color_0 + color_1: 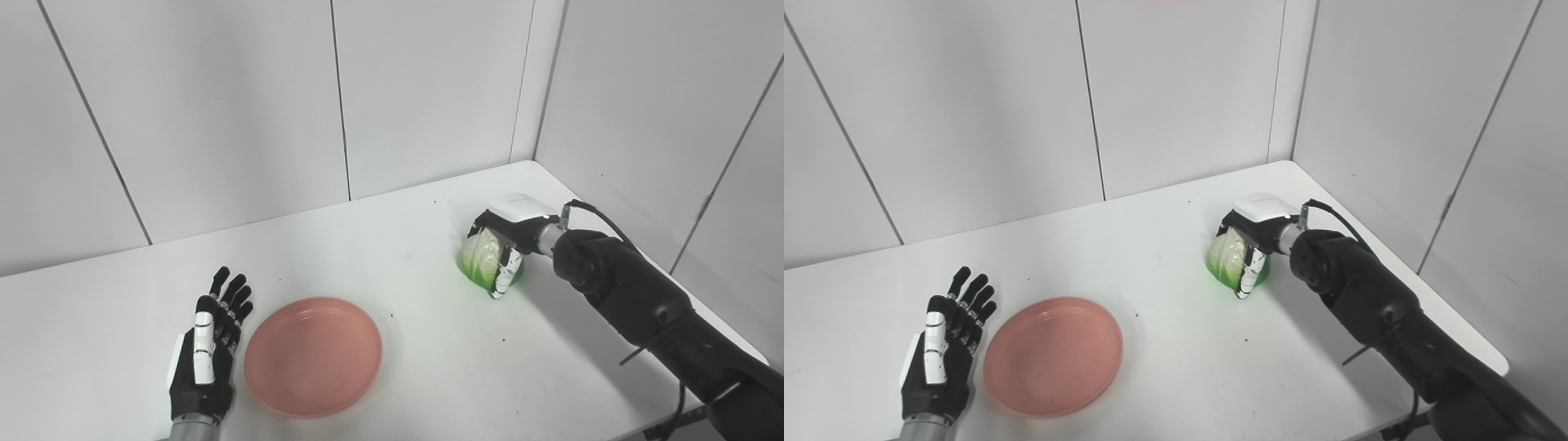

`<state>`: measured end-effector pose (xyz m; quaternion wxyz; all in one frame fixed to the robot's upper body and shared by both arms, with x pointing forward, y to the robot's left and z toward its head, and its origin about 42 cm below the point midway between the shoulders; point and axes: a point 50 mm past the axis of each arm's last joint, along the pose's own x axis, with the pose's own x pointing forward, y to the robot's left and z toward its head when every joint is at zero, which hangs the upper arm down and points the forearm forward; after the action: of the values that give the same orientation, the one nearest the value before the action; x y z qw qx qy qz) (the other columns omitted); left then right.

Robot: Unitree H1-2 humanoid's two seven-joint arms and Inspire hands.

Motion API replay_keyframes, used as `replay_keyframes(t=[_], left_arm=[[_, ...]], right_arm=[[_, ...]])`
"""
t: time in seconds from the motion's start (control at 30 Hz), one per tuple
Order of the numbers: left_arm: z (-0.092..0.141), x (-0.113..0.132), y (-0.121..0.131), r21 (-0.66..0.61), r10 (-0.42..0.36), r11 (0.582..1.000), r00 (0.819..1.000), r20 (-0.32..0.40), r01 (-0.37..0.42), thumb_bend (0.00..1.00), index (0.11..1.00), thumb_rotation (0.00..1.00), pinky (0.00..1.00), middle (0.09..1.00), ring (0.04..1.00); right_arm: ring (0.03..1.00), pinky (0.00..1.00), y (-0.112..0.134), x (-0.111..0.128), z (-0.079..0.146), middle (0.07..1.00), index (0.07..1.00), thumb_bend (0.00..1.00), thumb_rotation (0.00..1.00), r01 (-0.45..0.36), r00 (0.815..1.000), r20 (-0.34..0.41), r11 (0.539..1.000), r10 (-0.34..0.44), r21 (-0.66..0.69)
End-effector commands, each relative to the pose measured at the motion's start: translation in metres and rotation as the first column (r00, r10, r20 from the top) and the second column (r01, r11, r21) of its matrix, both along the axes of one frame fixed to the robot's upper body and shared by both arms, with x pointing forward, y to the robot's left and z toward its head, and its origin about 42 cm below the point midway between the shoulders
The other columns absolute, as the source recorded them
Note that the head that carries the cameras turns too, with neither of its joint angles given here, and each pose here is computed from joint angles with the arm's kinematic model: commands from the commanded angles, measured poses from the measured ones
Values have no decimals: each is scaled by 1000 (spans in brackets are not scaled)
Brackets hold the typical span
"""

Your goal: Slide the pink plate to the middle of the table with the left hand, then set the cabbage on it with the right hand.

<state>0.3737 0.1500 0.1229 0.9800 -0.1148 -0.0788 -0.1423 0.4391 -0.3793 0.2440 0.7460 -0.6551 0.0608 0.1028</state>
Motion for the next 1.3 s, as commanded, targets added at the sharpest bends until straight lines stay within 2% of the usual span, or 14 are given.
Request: replay_keyframes(t=[0.0,0.1,0.17,0.27,0.4,0.53,0.6,0.73,0.9,1.0,1.07,1.13,1.27], left_arm=[[-7,-6,2,-12,10,1000,1000,-26,-10,653,924,1000,942,923,934],[-6,-7,2,-6,11,1000,999,-34,-11,666,922,1000,938,919,933],[-5,-6,2,-5,11,1000,999,-30,-11,664,923,999,942,923,933],[-5,-6,1,-7,9,1000,1000,-26,-10,660,927,1000,951,927,938],[-4,-8,-2,14,8,1000,1000,-21,-8,665,934,1000,953,927,939],[2,-15,-12,16,26,1000,999,-35,-26,669,914,997,924,914,921],[6,-21,-21,7,32,999,998,-46,-31,652,912,994,918,920,920],[10,-26,-34,16,34,999,998,-49,-33,639,913,985,937,929,920],[10,-26,-46,31,50,998,998,-40,-48,654,896,993,898,910,898],[9,-27,-51,30,73,997,997,-35,-72,658,894,988,888,909,897],[8,-27,-54,28,101,995,994,-32,-100,669,919,986,904,924,915],[8,-27,-56,23,123,992,992,-26,-122,665,952,997,968,953,950],[10,-28,-60,15,160,987,987,-26,-159,635,955,1000,885,961,957]], right_arm=[[458,441,3,4,38,535,461,516,0,-43,990,132,999,44,-7],[458,444,7,3,45,531,461,517,0,-74,984,164,997,74,-10],[458,434,18,0,58,531,463,517,0,-110,973,206,994,108,-2],[450,403,38,-7,81,527,469,518,0,-185,946,273,983,173,16],[460,439,61,-15,105,518,468,518,0,-267,911,329,964,249,10],[466,463,84,-24,123,523,460,518,0,-334,884,353,942,307,17],[459,446,99,-31,130,518,467,518,0,-379,862,369,925,347,16],[442,404,128,-34,130,511,480,518,0,-484,809,396,874,434,31],[436,392,160,-33,125,504,489,519,0,-561,775,386,826,501,55],[431,377,183,-33,118,501,495,519,0,-617,745,376,783,551,75],[438,390,197,-33,111,507,488,518,0,-642,734,356,762,578,85],[444,397,210,-33,104,509,482,518,0,-661,723,339,745,601,89],[431,372,228,-35,90,506,494,518,0,-693,703,315,714,638,99]])
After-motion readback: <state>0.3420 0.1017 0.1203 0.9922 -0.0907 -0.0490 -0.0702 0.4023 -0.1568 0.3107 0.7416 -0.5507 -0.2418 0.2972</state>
